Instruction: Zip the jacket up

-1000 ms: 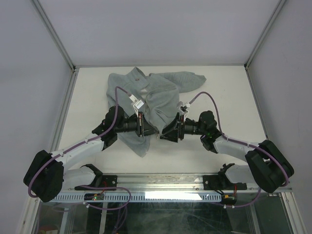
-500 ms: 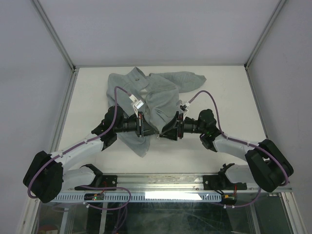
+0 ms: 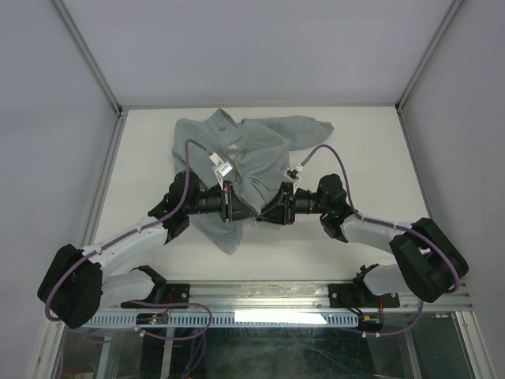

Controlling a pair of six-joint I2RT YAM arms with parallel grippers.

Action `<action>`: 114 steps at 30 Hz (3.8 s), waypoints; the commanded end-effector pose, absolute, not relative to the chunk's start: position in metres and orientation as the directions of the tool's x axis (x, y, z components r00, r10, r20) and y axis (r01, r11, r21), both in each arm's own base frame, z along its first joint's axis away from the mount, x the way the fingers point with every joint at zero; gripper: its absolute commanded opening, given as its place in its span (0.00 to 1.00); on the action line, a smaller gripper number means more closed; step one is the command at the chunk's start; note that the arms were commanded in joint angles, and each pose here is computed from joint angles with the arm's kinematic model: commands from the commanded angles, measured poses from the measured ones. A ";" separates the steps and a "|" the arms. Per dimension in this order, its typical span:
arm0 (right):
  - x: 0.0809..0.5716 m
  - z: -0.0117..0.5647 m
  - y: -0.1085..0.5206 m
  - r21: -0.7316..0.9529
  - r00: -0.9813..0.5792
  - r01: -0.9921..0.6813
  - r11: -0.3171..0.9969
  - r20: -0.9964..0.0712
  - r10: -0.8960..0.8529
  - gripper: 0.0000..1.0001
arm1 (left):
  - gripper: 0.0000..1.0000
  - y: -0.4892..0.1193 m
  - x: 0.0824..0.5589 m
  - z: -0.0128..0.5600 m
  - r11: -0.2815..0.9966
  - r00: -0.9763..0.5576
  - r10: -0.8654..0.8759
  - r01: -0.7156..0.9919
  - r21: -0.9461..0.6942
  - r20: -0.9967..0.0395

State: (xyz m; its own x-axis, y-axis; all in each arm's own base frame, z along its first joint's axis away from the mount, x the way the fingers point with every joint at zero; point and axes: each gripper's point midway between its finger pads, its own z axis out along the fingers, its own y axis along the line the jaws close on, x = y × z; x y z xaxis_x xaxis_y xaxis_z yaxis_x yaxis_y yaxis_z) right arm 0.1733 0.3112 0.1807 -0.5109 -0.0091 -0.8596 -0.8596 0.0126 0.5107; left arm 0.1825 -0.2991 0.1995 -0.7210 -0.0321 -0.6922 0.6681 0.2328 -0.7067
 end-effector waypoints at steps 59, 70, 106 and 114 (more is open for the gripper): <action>0.208 0.214 0.269 0.323 -0.270 -0.897 0.303 -0.941 0.203 0.00 | 0.58 -0.222 0.158 -0.001 0.940 -0.942 0.322 0.331 -0.089 -0.095; 0.213 0.211 0.267 0.338 -0.288 -0.884 0.324 -0.938 0.194 0.00 | 0.10 -0.238 0.158 -0.013 0.946 -0.947 0.297 0.310 -0.099 -0.126; 0.194 0.211 0.299 0.674 -0.622 -0.707 0.214 -0.736 0.267 0.00 | 0.00 -0.267 0.241 0.238 0.452 -0.418 -0.639 0.476 -0.755 -0.646; 0.195 0.211 0.307 0.725 -0.664 -0.670 0.159 -0.681 0.309 0.00 | 0.00 -0.250 0.220 0.263 0.392 -0.242 -0.690 0.668 -0.633 -0.682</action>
